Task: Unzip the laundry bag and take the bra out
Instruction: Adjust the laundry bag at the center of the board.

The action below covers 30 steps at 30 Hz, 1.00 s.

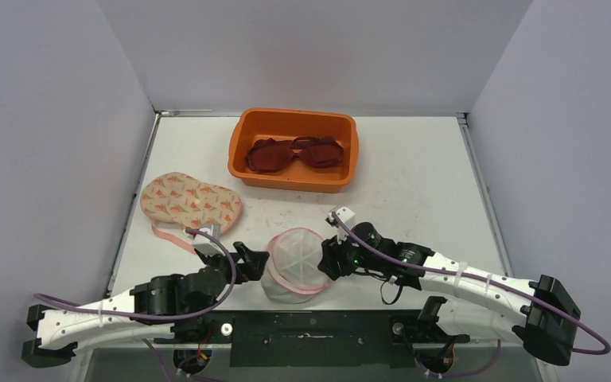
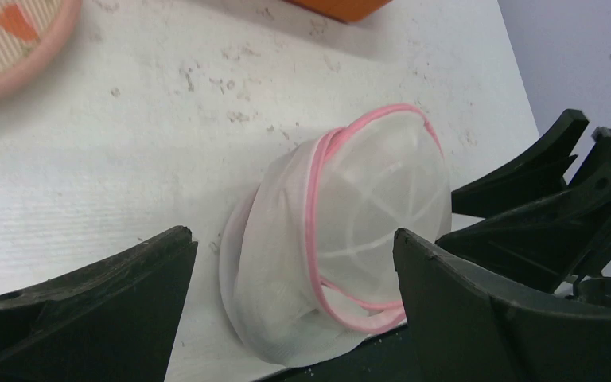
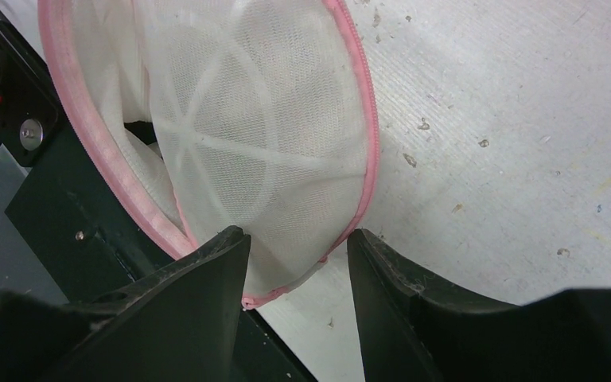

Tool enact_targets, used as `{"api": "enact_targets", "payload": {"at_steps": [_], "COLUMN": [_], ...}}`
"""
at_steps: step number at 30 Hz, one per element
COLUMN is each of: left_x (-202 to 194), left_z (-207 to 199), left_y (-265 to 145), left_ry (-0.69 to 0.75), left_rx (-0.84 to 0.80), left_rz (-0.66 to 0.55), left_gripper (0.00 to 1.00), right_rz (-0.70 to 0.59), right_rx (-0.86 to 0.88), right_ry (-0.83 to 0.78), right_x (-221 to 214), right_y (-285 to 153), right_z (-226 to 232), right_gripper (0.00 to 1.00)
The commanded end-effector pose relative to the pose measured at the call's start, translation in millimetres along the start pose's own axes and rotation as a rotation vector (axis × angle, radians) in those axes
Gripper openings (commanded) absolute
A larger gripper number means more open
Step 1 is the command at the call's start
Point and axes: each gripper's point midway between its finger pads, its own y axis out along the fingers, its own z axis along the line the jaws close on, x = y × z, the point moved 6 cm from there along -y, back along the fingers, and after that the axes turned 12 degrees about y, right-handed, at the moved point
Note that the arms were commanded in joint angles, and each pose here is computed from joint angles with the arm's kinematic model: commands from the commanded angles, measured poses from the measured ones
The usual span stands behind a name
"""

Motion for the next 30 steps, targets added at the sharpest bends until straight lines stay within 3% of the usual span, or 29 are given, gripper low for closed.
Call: {"api": "enact_targets", "payload": {"at_steps": [1, 5, 9, 13, 18, 24, 26, 29, 30], "left_x": [44, 55, 57, 58, 60, 57, 56, 51, 49], "left_z": [-10, -25, -28, -23, -29, -35, -31, -23, -22], "left_y": [-2, 8, 29, 49, 65, 73, 75, 79, 80], "left_ry": [0.186, 0.364, 0.455, 0.461, 0.472, 0.489, 0.495, 0.496, 0.496], "left_rx": [0.073, 0.069, 0.038, -0.002, -0.046, -0.077, -0.064, -0.040, -0.037], "left_rz": [-0.109, -0.066, 0.078, 0.200, 0.251, 0.302, 0.312, 0.340, 0.348], "left_gripper": [0.94, 0.96, 0.96, 0.88, 0.77, 0.74, 0.66, 0.42, 0.38], "right_rz": [-0.042, -0.041, -0.038, -0.038, -0.040, -0.039, -0.042, -0.051, -0.055], "right_rx": [0.004, 0.008, 0.003, 0.002, 0.006, 0.010, 0.015, 0.023, 0.025], "right_ry": [-0.005, -0.022, -0.041, -0.051, -0.060, -0.070, -0.073, -0.073, -0.073], "right_x": [8, 8, 8, 9, 10, 10, 10, 10, 10], "right_y": [2, 3, 3, 3, 2, 1, 0, -2, -3], "right_z": [7, 9, 11, 12, 13, 14, 14, 15, 15], "right_gripper": [0.50, 0.49, 0.49, 0.49, 0.48, 0.48, 0.48, 0.48, 0.48]}}
